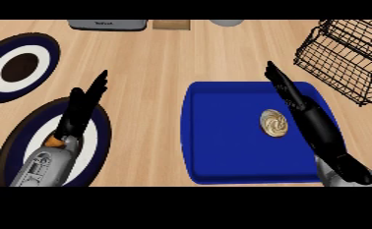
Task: Pick the cupcake from the tray and place it in the tiered basket
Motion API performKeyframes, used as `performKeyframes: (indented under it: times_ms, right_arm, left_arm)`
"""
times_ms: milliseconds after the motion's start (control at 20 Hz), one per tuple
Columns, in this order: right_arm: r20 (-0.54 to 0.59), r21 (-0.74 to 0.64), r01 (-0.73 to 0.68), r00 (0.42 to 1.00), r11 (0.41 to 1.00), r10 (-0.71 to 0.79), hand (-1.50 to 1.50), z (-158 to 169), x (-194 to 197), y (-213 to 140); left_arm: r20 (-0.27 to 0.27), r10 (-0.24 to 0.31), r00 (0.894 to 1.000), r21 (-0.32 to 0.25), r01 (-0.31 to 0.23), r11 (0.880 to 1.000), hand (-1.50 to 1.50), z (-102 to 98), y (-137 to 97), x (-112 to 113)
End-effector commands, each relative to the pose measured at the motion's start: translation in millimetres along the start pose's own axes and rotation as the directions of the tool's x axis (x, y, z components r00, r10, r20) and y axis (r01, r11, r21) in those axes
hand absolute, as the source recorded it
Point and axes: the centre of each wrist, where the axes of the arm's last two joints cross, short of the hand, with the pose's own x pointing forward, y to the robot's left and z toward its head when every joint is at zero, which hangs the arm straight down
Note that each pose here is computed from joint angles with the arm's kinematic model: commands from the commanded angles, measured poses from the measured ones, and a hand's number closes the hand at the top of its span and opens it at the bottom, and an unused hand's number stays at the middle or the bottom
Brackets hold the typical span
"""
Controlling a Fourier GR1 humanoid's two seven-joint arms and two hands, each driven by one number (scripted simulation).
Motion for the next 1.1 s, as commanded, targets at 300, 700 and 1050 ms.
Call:
performKeyframes:
  times_ms: [300,700,1050]
  right_arm:
    - [-0.525,-0.511,-0.36,0.85,0.781,0.048,-1.5,17,-66,-38]
    - [-0.327,-0.686,-0.233,0.945,0.689,-0.007,-1.5,-85,-54,31]
    - [-0.706,-0.293,-0.621,0.653,0.727,0.274,-1.5,-51,-53,-12]
  left_arm:
    - [0.234,0.18,0.955,-0.138,-0.15,0.979,0.0,5,-33,21]
    - [0.228,0.231,0.946,-0.169,-0.195,0.966,0.0,10,-44,-14]
    - [0.215,0.205,0.955,-0.112,-0.184,0.977,0.0,13,-33,-23]
